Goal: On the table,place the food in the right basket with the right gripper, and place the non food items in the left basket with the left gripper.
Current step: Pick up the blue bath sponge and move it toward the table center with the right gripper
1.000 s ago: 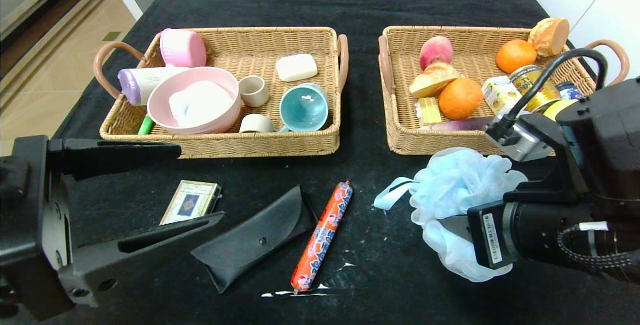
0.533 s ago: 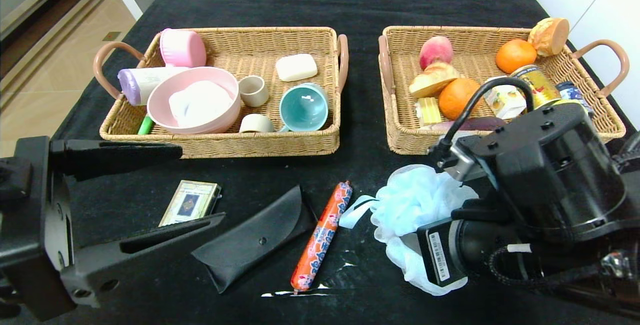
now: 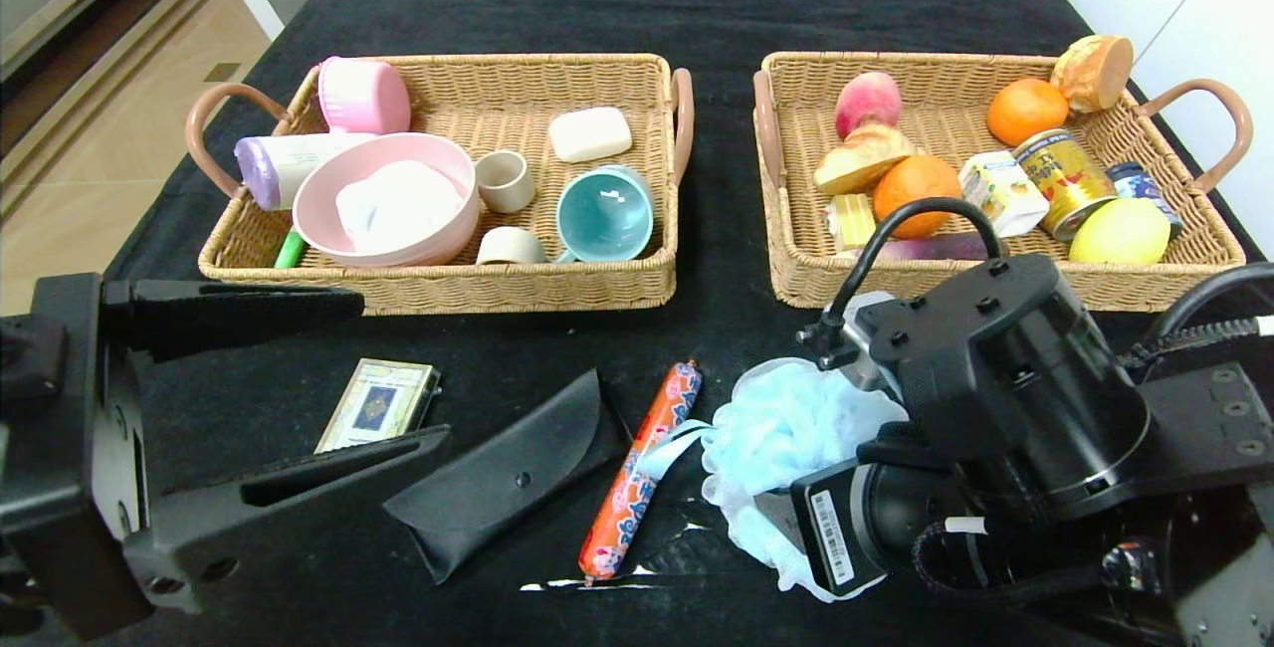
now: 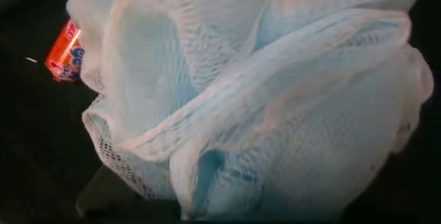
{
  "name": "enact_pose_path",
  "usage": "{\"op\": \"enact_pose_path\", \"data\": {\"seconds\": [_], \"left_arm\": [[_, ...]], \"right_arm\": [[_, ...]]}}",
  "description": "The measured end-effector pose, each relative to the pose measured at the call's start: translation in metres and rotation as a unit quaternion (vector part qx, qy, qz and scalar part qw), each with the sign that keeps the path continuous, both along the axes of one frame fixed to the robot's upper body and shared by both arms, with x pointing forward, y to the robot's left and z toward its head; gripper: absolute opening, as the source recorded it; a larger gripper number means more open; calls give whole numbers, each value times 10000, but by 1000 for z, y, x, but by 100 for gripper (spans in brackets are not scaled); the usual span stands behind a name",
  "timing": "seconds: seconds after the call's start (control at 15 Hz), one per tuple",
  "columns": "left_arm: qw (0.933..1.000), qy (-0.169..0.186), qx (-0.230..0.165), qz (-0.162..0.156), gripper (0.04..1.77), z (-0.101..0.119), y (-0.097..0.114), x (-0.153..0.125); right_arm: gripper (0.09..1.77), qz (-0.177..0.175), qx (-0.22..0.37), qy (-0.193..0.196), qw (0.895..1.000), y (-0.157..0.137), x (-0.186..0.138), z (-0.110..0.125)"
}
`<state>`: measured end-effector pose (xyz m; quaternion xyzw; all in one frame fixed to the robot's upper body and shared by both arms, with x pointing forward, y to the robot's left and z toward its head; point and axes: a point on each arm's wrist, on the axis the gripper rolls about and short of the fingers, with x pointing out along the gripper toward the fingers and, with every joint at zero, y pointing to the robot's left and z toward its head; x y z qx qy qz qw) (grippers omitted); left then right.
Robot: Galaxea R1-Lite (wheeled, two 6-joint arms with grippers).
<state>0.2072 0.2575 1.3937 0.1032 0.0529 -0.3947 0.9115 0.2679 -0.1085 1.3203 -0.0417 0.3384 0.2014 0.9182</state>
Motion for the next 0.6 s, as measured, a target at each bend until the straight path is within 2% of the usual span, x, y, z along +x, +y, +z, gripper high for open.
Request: {"op": "enact_pose_path", "data": {"seconds": [0.27, 0.6], "left_arm": [[10000, 1, -1, -18, 172, 0, 0, 0], [10000, 0, 0, -35, 172, 0, -1, -1]], "right_arm": [[143, 6, -3, 7, 10000, 0, 0, 0], [156, 70, 23, -5, 10000, -1, -4, 2]]}}
